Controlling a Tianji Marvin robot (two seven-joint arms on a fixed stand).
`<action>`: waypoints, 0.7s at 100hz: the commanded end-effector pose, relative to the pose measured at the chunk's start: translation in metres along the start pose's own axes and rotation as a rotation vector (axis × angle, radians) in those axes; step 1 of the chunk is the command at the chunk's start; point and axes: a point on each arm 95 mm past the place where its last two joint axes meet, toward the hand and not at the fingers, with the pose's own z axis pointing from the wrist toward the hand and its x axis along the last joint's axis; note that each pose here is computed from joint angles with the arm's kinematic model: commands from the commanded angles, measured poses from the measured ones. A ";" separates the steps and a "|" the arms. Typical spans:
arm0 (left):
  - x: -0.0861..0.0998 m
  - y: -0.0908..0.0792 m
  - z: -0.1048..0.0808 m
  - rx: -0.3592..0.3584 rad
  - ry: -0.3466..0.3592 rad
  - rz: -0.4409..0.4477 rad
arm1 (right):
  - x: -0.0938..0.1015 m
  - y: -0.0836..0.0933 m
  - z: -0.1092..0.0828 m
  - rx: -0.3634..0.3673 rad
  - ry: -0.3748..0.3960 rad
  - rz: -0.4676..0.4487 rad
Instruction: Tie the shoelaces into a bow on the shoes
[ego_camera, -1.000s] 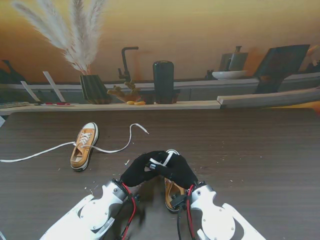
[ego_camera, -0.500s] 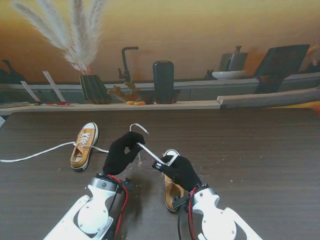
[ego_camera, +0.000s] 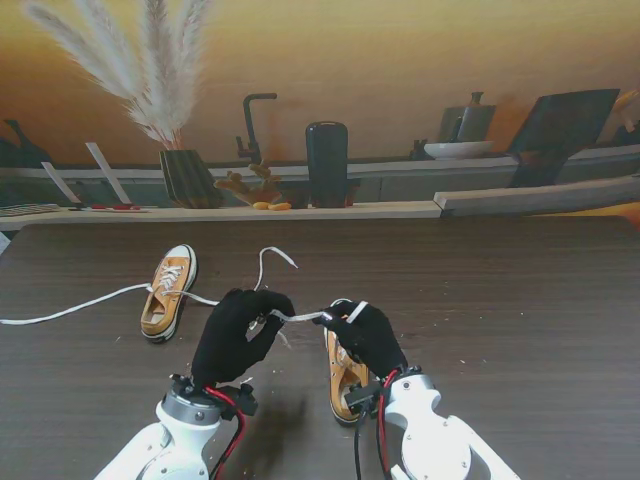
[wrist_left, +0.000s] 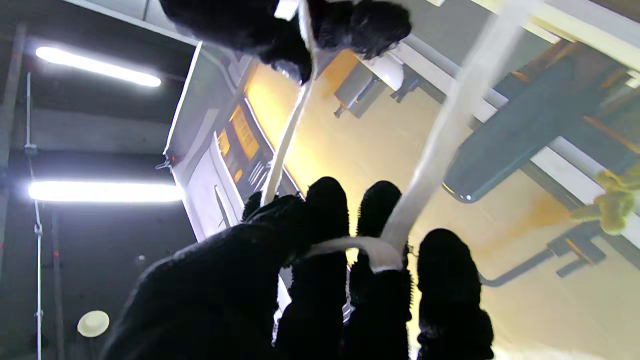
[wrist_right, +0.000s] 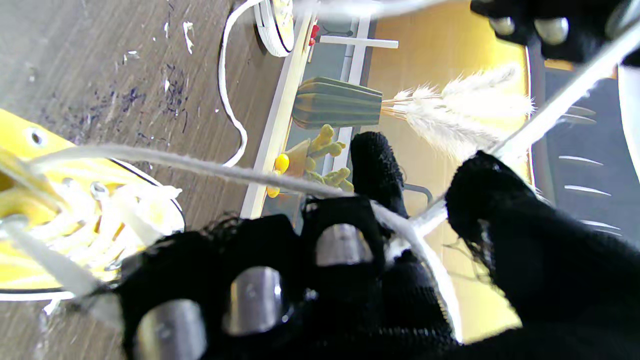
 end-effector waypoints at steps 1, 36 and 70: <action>0.005 0.002 -0.010 -0.027 -0.027 -0.004 | 0.005 -0.002 0.001 0.005 0.003 0.012; 0.038 0.018 -0.051 -0.070 -0.072 0.126 | 0.015 0.000 0.007 -0.010 0.001 0.012; 0.054 0.030 -0.077 -0.401 -0.088 0.104 | 0.016 -0.003 0.008 0.010 -0.001 0.027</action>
